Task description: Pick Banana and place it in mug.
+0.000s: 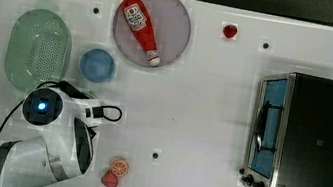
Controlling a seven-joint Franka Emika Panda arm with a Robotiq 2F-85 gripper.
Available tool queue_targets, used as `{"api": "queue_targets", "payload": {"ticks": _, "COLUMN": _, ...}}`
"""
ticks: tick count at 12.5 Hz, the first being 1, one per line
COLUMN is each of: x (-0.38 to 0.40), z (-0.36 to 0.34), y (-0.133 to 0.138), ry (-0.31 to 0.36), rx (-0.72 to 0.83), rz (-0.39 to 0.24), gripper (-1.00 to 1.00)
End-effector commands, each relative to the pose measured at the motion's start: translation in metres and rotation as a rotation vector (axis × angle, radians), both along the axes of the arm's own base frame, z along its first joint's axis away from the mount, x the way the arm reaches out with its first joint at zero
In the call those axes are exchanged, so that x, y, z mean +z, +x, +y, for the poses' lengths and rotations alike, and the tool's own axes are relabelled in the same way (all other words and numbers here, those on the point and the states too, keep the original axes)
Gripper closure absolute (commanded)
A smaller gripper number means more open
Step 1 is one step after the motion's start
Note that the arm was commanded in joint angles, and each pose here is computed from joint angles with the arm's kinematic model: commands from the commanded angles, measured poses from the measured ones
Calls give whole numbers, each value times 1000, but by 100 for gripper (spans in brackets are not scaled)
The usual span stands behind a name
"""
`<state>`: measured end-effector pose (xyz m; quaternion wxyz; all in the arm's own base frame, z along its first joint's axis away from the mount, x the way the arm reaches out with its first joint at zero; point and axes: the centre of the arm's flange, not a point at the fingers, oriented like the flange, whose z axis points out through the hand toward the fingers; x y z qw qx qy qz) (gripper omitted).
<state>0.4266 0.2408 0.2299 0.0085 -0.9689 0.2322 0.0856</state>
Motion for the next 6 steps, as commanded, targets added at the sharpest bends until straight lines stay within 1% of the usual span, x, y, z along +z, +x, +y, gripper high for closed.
{"api": "queue_targets", "payload": {"ticks": 1, "x": 46, "z": 4, "y": 20, "ry": 27, "rx": -51, "rz": -114, "gripper": -100}}
{"api": "queue_targets", "payload": {"ticks": 2, "x": 53, "z": 5, "y": 19, "ry": 24, "rx": -48, "rz": -120, "gripper": -100}}
{"api": "queue_targets", "payload": {"ticks": 4, "x": 84, "z": 4, "y": 28, "ry": 37, "rx": -59, "rz": -186, "gripper": -100}}
{"api": "queue_targets", "payload": {"ticks": 6, "x": 130, "z": -14, "y": 38, "ry": 25, "rx": -95, "rz": -241, "gripper": -100}}
